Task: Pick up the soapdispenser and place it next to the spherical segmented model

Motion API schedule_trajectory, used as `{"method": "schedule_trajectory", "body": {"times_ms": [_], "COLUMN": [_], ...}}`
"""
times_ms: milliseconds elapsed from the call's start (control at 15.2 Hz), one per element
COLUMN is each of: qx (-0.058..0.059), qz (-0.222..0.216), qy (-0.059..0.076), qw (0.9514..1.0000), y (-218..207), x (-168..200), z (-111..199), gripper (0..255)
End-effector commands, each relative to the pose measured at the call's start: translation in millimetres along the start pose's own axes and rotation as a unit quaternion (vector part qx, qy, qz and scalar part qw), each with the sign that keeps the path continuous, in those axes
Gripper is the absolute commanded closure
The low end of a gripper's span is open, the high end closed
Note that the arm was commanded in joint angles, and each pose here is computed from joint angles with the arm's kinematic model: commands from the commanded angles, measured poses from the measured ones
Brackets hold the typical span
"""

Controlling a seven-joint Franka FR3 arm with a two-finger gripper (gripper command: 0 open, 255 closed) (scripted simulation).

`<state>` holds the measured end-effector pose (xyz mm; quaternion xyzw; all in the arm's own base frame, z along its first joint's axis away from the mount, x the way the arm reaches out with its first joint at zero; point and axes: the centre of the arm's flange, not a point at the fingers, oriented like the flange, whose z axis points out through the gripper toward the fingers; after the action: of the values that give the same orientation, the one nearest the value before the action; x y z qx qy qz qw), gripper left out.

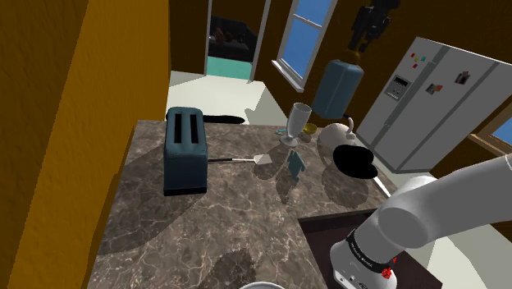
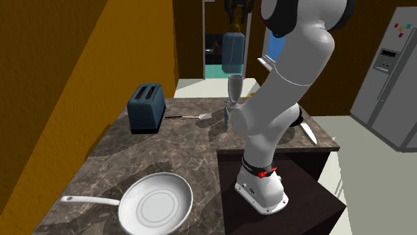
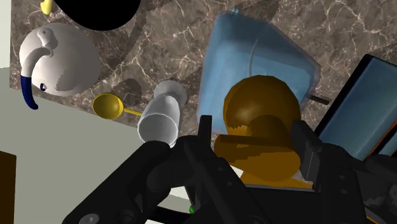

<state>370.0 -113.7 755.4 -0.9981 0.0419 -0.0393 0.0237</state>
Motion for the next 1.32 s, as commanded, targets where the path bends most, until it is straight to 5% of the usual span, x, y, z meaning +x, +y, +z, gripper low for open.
{"method": "schedule_trajectory", "body": {"times_ms": [0,396,1254], "qx": [-0.001,-0.001,-0.001], "qz": [0.0,0.0,0.0], "qy": [0.001,0.001,0.001], "qw": [1.0,1.0,1.0], "y": [26.4,96.7,100.2], "x": [11.4,44.3,39.0], "z": [-1.6,-3.0,65.3], "gripper": [255,255,255]}}
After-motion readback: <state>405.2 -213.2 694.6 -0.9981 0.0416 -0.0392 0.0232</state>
